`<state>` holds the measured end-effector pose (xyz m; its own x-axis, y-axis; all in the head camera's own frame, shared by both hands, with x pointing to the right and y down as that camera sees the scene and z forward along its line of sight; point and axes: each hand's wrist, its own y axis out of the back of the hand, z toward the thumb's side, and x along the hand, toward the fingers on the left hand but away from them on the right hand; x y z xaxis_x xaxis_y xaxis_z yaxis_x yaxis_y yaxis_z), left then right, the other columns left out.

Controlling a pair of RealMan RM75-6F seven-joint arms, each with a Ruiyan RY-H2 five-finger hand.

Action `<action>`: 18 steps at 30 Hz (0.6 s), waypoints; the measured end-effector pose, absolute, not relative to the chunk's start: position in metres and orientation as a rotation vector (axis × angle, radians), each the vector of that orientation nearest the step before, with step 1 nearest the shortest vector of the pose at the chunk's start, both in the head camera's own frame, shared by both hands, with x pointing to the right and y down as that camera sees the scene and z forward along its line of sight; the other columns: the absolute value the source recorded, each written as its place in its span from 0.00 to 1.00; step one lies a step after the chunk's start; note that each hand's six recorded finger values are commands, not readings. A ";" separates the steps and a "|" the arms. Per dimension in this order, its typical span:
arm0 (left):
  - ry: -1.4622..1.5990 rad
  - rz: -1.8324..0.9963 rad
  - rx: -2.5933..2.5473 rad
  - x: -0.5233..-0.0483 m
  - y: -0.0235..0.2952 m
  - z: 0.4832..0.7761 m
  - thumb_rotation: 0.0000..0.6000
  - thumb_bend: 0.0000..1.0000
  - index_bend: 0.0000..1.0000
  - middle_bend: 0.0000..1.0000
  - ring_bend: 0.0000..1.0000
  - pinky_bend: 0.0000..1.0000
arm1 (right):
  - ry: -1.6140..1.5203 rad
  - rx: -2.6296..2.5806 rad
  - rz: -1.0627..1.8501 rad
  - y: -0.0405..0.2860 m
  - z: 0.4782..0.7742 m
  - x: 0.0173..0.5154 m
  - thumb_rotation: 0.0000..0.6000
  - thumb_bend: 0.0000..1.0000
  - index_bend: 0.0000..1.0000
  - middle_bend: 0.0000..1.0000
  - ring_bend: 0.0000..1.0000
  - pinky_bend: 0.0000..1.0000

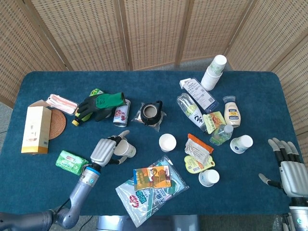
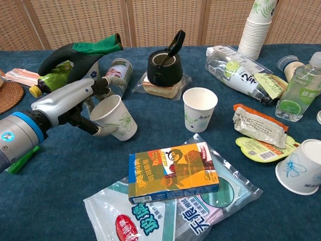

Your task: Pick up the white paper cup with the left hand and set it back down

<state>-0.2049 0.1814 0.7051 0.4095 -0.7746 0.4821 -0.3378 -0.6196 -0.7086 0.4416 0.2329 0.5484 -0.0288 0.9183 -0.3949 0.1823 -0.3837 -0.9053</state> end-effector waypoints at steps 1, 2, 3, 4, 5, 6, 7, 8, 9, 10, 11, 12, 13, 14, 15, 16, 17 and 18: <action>0.932 -1.131 -2.157 -0.206 0.183 0.706 1.00 0.30 0.07 0.17 0.13 0.27 | -1.173 -1.608 1.468 0.233 0.548 0.442 1.00 0.08 0.00 0.00 0.00 0.00; 0.922 -1.134 -2.155 -0.207 0.184 0.706 1.00 0.30 0.05 0.08 0.05 0.15 | -1.173 -1.608 1.468 0.233 0.548 0.442 1.00 0.08 0.00 0.00 0.00 0.00; 0.910 -1.139 -2.149 -0.208 0.185 0.706 1.00 0.30 0.04 0.04 0.01 0.08 | -1.173 -1.609 1.467 0.233 0.548 0.442 1.00 0.08 0.00 0.00 0.00 0.00; 0.899 -1.143 -2.141 -0.210 0.185 0.705 1.00 0.30 0.02 0.00 0.00 0.02 | -1.172 -1.610 1.466 0.233 0.548 0.442 1.00 0.09 0.00 0.00 0.00 0.00; 0.888 -1.147 -2.130 -0.211 0.185 0.704 1.00 0.30 0.01 0.00 0.00 0.00 | -1.170 -1.610 1.465 0.233 0.548 0.441 1.00 0.09 0.00 0.00 0.00 0.00; 0.871 -1.153 -2.111 -0.213 0.185 0.702 1.00 0.30 0.00 0.00 0.00 0.00 | -1.168 -1.611 1.465 0.233 0.549 0.441 1.00 0.09 0.00 0.00 0.00 0.00; 0.857 -1.157 -2.095 -0.215 0.185 0.701 1.00 0.30 0.00 0.00 0.00 0.00 | -1.166 -1.611 1.465 0.233 0.549 0.440 1.00 0.08 0.00 0.00 0.00 0.00; 0.839 -1.165 -2.073 -0.217 0.185 0.698 1.00 0.30 0.00 0.00 0.00 0.00 | -1.165 -1.612 1.465 0.233 0.549 0.440 1.00 0.08 0.00 0.00 0.00 0.00; 0.824 -1.171 -2.055 -0.219 0.185 0.696 1.00 0.30 0.00 0.00 0.00 0.00 | -1.164 -1.612 1.465 0.233 0.549 0.440 1.00 0.08 0.00 0.00 0.00 0.00; 0.808 -1.178 -2.036 -0.220 0.184 0.694 1.00 0.30 0.00 0.00 0.00 0.00 | -1.163 -1.612 1.466 0.234 0.549 0.440 1.00 0.08 0.00 0.00 0.00 0.00; 0.787 -1.190 -2.011 -0.223 0.184 0.692 1.00 0.30 0.00 0.00 0.00 0.00 | -1.163 -1.611 1.466 0.234 0.549 0.440 1.00 0.09 0.00 0.00 0.00 0.00; 0.771 -1.199 -1.991 -0.225 0.184 0.690 1.00 0.30 0.00 0.00 0.00 0.00 | -1.164 -1.611 1.467 0.234 0.549 0.440 1.00 0.08 0.00 0.00 0.00 0.00; 0.755 -1.208 -1.972 -0.227 0.184 0.688 1.00 0.30 0.00 0.00 0.00 0.00 | -1.164 -1.611 1.467 0.233 0.549 0.440 1.00 0.08 0.00 0.00 0.00 0.00; 0.741 -1.216 -1.953 -0.229 0.183 0.685 1.00 0.30 0.00 0.00 0.00 0.00 | -1.165 -1.612 1.466 0.233 0.549 0.440 1.00 0.08 0.00 0.00 0.00 0.00; 0.723 -1.226 -1.930 -0.232 0.183 0.682 1.00 0.30 0.00 0.00 0.00 0.00 | -1.164 -1.611 1.466 0.233 0.549 0.440 1.00 0.08 0.00 0.00 0.00 0.00; 0.712 -1.234 -1.916 -0.234 0.183 0.680 1.00 0.30 0.00 0.00 0.00 0.00 | -1.164 -1.611 1.466 0.233 0.549 0.440 1.00 0.08 0.00 0.00 0.00 0.00; 0.703 -1.240 -1.903 -0.236 0.183 0.678 1.00 0.30 0.00 0.00 0.00 0.00 | -1.165 -1.612 1.466 0.233 0.549 0.440 1.00 0.08 0.00 0.00 0.00 0.00; 0.690 -1.247 -1.888 -0.239 0.182 0.675 1.00 0.30 0.00 0.00 0.00 0.00 | -1.165 -1.612 1.466 0.233 0.549 0.440 1.00 0.08 0.00 0.00 0.00 0.00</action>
<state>-0.2392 0.1821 0.6752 0.3778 -0.7684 0.5165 -0.0297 -0.5676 -0.8228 0.4395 0.2334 0.5492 -0.0242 0.9173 -0.3976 0.1800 -0.3872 -0.9043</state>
